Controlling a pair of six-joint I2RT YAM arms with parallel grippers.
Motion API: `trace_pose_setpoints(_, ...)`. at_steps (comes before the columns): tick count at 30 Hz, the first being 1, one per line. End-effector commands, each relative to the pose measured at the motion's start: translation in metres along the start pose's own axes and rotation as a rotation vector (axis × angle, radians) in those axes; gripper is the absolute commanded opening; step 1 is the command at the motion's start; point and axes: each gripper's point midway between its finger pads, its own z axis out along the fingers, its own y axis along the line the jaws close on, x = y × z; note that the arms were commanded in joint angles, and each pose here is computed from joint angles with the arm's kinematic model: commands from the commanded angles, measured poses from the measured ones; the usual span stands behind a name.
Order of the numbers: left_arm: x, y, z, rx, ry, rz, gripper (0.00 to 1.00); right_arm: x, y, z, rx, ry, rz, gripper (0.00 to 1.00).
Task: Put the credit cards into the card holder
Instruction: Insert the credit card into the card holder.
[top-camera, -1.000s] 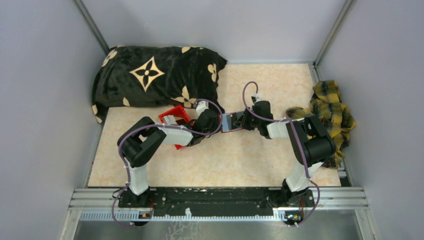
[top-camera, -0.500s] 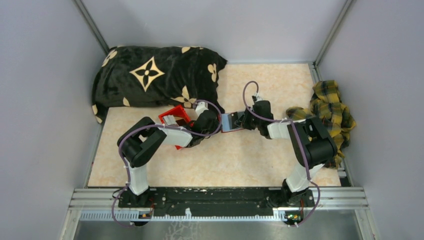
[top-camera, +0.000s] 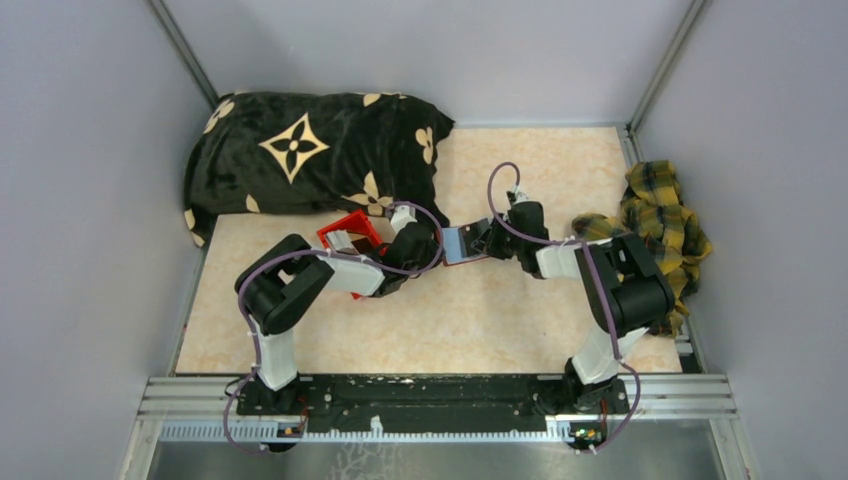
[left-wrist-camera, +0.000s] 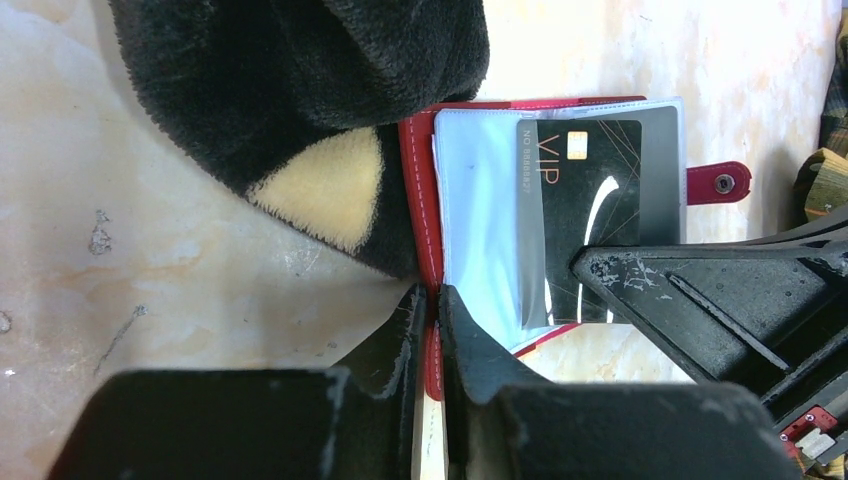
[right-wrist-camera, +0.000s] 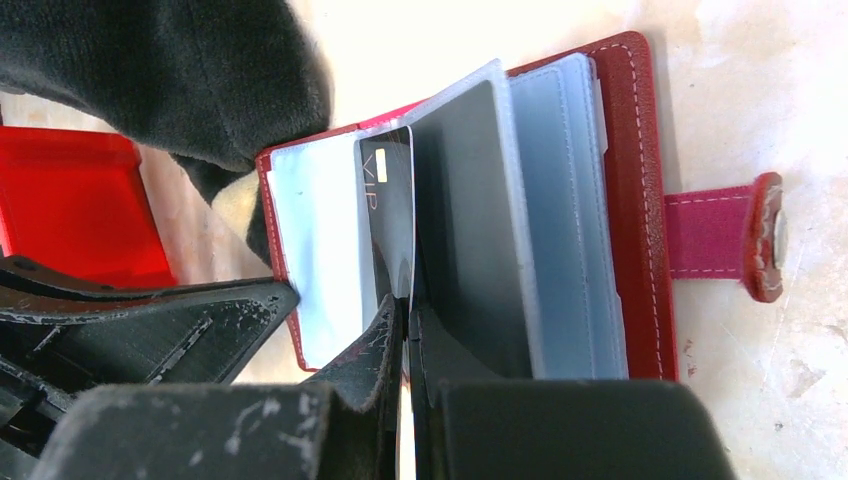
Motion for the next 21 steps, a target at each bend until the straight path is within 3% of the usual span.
trace_pose_setpoints(1,0.086,0.094,-0.022,-0.25,0.291,0.149,0.13,0.038,-0.032,0.004,0.096,0.114,-0.014,0.0)
trace_pose_setpoints(21,0.088,0.102,-0.024,-0.269,0.286,0.167,0.12,0.068,-0.026,-0.005,0.025,0.239,-0.003,0.0)
